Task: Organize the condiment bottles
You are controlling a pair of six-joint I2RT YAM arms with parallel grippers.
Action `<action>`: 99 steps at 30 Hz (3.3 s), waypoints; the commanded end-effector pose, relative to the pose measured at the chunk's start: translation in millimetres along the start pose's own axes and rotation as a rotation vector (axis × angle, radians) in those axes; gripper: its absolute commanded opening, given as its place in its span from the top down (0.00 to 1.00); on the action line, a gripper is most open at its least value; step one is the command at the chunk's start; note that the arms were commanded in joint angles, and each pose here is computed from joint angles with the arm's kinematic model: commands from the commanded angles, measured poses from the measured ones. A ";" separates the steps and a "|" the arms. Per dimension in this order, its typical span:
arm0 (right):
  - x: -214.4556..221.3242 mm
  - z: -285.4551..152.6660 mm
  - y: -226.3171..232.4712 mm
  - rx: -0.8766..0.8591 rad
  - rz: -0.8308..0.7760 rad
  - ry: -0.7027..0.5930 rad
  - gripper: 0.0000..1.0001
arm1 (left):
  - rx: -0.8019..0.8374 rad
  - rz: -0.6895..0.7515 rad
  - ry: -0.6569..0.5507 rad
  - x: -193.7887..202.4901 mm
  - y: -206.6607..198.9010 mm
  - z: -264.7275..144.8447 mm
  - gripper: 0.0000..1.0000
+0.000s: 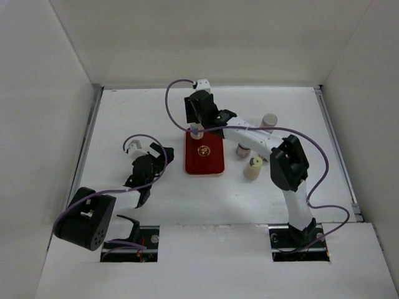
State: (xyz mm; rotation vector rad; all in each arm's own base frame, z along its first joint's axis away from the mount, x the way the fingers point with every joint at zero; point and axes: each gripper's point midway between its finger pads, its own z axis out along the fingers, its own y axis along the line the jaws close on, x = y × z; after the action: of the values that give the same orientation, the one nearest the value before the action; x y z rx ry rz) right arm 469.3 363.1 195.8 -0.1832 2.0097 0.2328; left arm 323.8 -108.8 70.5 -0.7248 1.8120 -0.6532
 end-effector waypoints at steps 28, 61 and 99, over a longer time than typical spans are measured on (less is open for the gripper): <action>-67.8 -55.4 11.2 -0.084 0.136 -0.191 0.11 | 0.055 -0.018 -0.021 -7.7 -15.5 0.5 0.00; 95.7 -79.2 -184.1 0.204 0.145 0.125 0.09 | 0.071 -0.008 -0.016 -2.6 -22.5 0.0 0.00; 53.2 -35.1 37.5 -0.058 0.177 -0.082 0.41 | 0.076 -0.016 -0.026 -6.2 -21.2 -1.8 0.00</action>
State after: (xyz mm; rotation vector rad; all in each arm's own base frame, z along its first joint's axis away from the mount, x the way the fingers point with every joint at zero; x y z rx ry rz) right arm 388.7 363.6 112.1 -0.1500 2.1022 0.2896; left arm 322.1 -117.1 72.5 -0.7021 1.8145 -0.6752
